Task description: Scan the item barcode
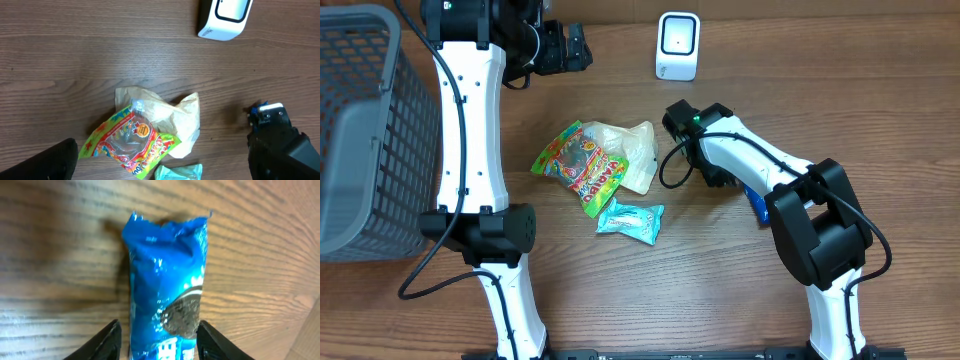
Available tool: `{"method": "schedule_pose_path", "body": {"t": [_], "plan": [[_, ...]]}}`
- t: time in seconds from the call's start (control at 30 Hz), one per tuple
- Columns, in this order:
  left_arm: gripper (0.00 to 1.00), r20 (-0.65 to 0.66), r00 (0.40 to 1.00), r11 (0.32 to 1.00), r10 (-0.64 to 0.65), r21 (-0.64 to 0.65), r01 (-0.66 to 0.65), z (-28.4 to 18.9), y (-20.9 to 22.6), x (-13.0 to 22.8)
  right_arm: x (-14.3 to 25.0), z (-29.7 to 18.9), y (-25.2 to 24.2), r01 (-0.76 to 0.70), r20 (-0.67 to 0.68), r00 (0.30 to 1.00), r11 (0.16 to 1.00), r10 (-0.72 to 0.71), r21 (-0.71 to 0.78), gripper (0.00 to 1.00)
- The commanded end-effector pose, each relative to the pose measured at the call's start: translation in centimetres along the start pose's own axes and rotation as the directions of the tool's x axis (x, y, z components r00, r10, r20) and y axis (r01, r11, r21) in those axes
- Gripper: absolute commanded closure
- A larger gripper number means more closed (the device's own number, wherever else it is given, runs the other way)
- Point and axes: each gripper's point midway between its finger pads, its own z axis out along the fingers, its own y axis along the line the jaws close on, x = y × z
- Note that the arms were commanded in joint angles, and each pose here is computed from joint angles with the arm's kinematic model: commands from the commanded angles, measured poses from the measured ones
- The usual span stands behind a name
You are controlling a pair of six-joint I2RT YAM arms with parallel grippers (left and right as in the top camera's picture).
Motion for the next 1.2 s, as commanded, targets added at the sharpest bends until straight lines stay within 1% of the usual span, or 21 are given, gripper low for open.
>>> {"method": "schedule_pose_path", "body": {"t": [0.0, 0.13, 0.2, 0.23, 0.3, 0.33, 0.47, 0.53, 0.57, 0.67, 0.8, 0.87, 0.9, 0.93, 0.97, 1.03, 1.13, 1.17], "plan": [[0.0, 0.023, 1.0, 1.0, 0.002, 0.005, -0.003, -1.1, -0.6, 0.0, -1.3, -0.2, -0.9, -0.025, 0.038, 0.999, 1.0, 0.024, 0.014, 0.5], [0.0, 0.023, 1.0, 1.0, 0.002, 0.005, -0.003, -1.1, -0.6, 0.0, -2.0, 0.3, -0.2, -0.058, 0.045, 0.997, 0.995, 0.061, -0.076, 0.5], [0.0, 0.023, 1.0, 1.0, 0.002, 0.004, -0.003, -1.1, -0.6, 0.0, -2.3, 0.5, -0.1, -0.07, 0.048, 0.996, 0.993, 0.075, -0.096, 0.51], [0.0, 0.023, 1.0, 1.0, 0.002, 0.005, -0.003, -1.1, -0.6, 0.0, -2.4, 0.5, -0.2, -0.077, 0.052, 0.995, 0.992, 0.082, -0.098, 0.55], [0.01, 0.023, 1.0, 1.0, 0.002, 0.005, -0.003, -1.1, -0.6, 0.0, -2.6, 0.8, -0.2, -0.087, 0.061, 0.994, 0.991, 0.094, -0.099, 0.57], [0.0, 0.023, 1.0, 1.0, 0.002, 0.004, -0.003, -1.1, -0.6, 0.0, -2.6, 1.1, -0.2, -0.093, 0.062, 0.993, 0.991, 0.099, -0.1, 0.6], [0.0, 0.023, 1.0, 1.0, 0.002, 0.005, -0.003, -1.1, -0.6, 0.0, -1.4, 2.6, 0.2, -0.087, 0.034, 0.995, 0.992, 0.091, -0.093, 0.66], [0.0, 0.023, 1.0, 1.0, 0.002, 0.004, -0.003, -1.1, -0.6, 0.0, -0.8, 3.0, 0.3, -0.079, 0.021, 0.997, 0.993, 0.081, -0.086, 0.76], [0.0, 0.022, 1.0, 1.0, 0.002, 0.005, -0.002, -1.1, -0.6, 0.0, -0.6, 3.2, 0.3, -0.076, 0.017, 0.997, 0.994, 0.078, -0.082, 0.85], [0.0, 0.023, 1.0, 1.0, 0.002, 0.005, -0.003, -1.1, -0.6, 0.0, -0.6, 3.2, 0.3, -0.078, 0.016, 0.997, 0.994, 0.08, -0.082, 0.96], [0.0, 0.023, 1.0, 1.0, 0.002, 0.004, -0.003, -1.1, -0.6, 0.0, -0.4, 2.7, 0.7, -0.064, 0.005, 0.998, 0.993, 0.065, -0.097, 0.96], [0.0, 0.023, 1.0, 1.0, 0.002, 0.005, -0.003, -1.1, -0.6, 0.0, -0.4, 1.3, 2.2, -0.048, -0.023, 0.999, 0.974, 0.044, -0.22, 0.96], [0.0, 0.022, 1.0, 1.0, 0.002, 0.004, -0.002, -1.1, -0.6, 0.0, -0.6, -0.3, 3.9, -0.009, -0.03, 1.0, 0.931, -0.002, -0.364, 0.96], [0.0, 0.023, 1.0, 1.0, 0.002, 0.005, -0.003, -1.1, -0.6, 0.0, -1.0, -2.8, 5.6, 0.024, -0.021, 0.999, 0.846, -0.041, -0.532, 0.96], [0.0, 0.023, 1.0, 1.0, 0.002, 0.005, -0.003, -1.1, -0.6, 0.0, -1.2, -4.1, 6.1, 0.036, -0.009, 0.999, 0.799, -0.052, -0.6, 0.96], [0.0, 0.023, 1.0, 1.0, 0.002, 0.005, -0.003, -1.1, -0.6, 0.0, -2.0, -8.0, 7.0, 0.071, 0.036, 0.997, 0.643, -0.067, -0.762, 0.96], [0.0, 0.023, 1.0, 1.0, 0.002, 0.005, -0.003, -1.1, -0.6, 0.0, -2.7, -13.3, 6.8, 0.138, 0.125, 0.99, 0.374, -0.06, -0.917, 0.96], [0.0, 0.022, 1.0, 1.0, 0.002, 0.004, -0.002, -1.1, -0.6, 0.0, -2.9, -15.5, 6.3, 0.177, 0.173, 0.984, 0.222, -0.036, -0.959, 0.96]]}}
